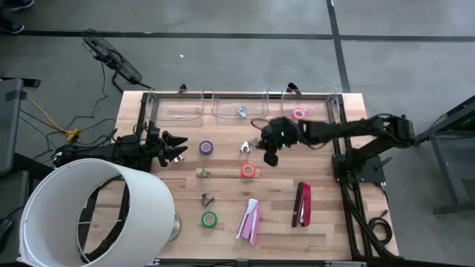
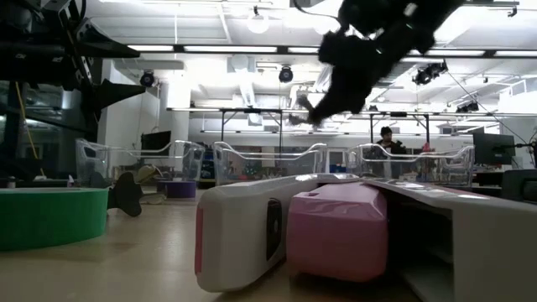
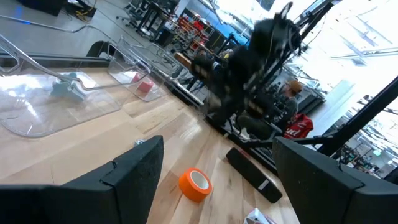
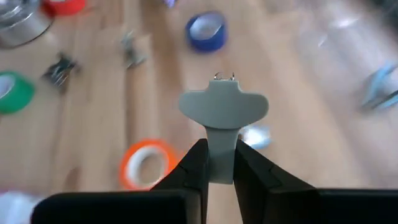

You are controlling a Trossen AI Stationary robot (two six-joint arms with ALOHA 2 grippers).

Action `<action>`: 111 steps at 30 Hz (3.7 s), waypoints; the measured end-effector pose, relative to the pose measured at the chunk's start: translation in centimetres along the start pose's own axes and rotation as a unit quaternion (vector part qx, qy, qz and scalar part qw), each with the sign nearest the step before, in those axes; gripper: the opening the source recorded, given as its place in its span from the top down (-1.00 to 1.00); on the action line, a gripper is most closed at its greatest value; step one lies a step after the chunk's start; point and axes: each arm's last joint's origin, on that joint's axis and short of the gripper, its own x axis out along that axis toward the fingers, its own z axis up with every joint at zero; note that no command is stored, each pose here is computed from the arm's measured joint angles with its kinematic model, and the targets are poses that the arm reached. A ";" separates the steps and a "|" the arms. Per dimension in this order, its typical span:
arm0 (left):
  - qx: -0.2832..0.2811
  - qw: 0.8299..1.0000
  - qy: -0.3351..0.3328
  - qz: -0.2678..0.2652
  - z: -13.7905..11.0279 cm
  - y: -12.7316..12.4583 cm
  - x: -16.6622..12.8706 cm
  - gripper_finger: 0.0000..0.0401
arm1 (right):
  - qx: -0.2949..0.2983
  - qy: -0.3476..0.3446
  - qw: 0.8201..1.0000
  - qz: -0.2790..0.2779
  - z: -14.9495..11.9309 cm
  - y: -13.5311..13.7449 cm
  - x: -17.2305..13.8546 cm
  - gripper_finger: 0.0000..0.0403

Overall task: Pick and place Stapler, Stapler remover, tape
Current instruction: Put the right gray stapler remover into the middle transparent bin, then put the orange tape into the right transparent bin

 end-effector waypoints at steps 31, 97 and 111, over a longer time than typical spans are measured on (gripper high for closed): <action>0.000 1.000 0.000 0.000 0.0 0.0 0.0 -0.48 | 0.101 0.150 0.972 -0.150 8.2 -16.1 6.4 0.72; 0.000 1.000 0.000 0.000 0.0 0.0 0.0 -0.48 | 0.328 0.159 0.928 -0.074 9.6 -13.1 2.9 -0.04; 0.000 1.000 0.000 0.000 0.0 0.0 0.0 -0.48 | 0.287 0.195 0.936 -0.055 9.9 -9.3 2.4 -0.01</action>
